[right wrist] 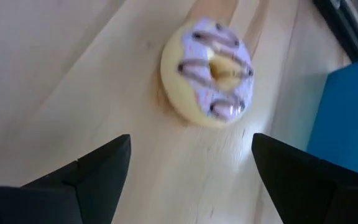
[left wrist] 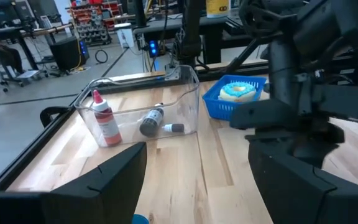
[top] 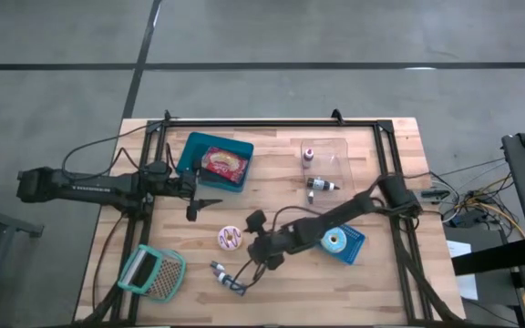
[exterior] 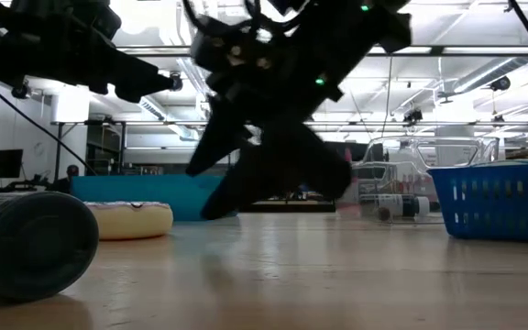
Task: Pick & Place Food Item
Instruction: Put the purple doughnut into the blue bin
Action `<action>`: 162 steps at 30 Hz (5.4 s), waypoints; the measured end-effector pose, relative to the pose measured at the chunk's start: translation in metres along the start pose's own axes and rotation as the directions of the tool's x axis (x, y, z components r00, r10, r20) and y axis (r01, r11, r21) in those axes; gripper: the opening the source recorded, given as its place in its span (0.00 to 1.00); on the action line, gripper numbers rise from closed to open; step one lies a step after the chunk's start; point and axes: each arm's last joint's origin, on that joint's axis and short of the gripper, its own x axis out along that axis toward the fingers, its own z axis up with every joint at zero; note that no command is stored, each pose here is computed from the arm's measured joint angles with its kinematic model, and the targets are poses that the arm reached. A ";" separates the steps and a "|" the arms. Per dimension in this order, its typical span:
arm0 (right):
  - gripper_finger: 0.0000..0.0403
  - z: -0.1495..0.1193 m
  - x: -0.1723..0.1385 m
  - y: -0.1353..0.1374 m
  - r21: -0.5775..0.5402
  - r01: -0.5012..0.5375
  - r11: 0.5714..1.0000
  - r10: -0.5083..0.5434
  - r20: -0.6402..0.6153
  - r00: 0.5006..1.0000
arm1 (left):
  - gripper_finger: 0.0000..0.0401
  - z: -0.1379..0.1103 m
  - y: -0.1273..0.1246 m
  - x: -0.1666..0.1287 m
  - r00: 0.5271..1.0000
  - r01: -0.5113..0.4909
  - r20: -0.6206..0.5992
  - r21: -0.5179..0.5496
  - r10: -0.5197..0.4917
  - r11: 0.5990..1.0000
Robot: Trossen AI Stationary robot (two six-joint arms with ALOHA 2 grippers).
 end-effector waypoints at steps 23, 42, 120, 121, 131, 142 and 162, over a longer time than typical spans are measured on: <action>0.82 0.018 0.006 -0.005 -0.033 0.025 0.999 -0.021 0.132 0.991 | 0.71 0.001 0.001 -0.001 1.000 -0.028 0.008 0.002 0.028 1.000; 0.82 0.015 0.039 0.000 -0.073 -0.019 0.997 0.031 0.172 0.985 | 0.71 0.004 0.001 -0.002 0.999 -0.032 0.030 0.003 0.032 0.999; 0.03 0.005 0.039 -0.002 -0.110 0.085 0.990 -0.094 -0.076 0.993 | 0.71 0.004 0.001 -0.003 0.999 -0.032 0.033 -0.007 0.032 0.999; 0.03 0.006 0.037 -0.002 -0.116 0.093 0.989 -0.103 -0.086 0.991 | 0.71 0.004 0.001 -0.003 0.999 -0.032 0.033 -0.007 0.032 0.999; 0.03 0.014 0.008 -0.010 -0.098 0.108 0.989 -0.120 -0.121 0.985 | 0.71 0.003 0.001 -0.003 0.999 -0.031 0.025 -0.012 0.031 0.999; 0.03 0.019 -0.031 -0.020 -0.064 0.077 0.995 -0.087 -0.168 0.982 | 0.71 0.003 0.001 -0.003 0.999 -0.030 0.020 -0.016 0.030 0.999; 0.03 0.008 -0.114 -0.017 0.047 0.102 0.994 -0.090 -0.203 0.975 | 0.71 0.002 0.001 -0.003 1.000 -0.028 0.009 -0.025 0.028 0.999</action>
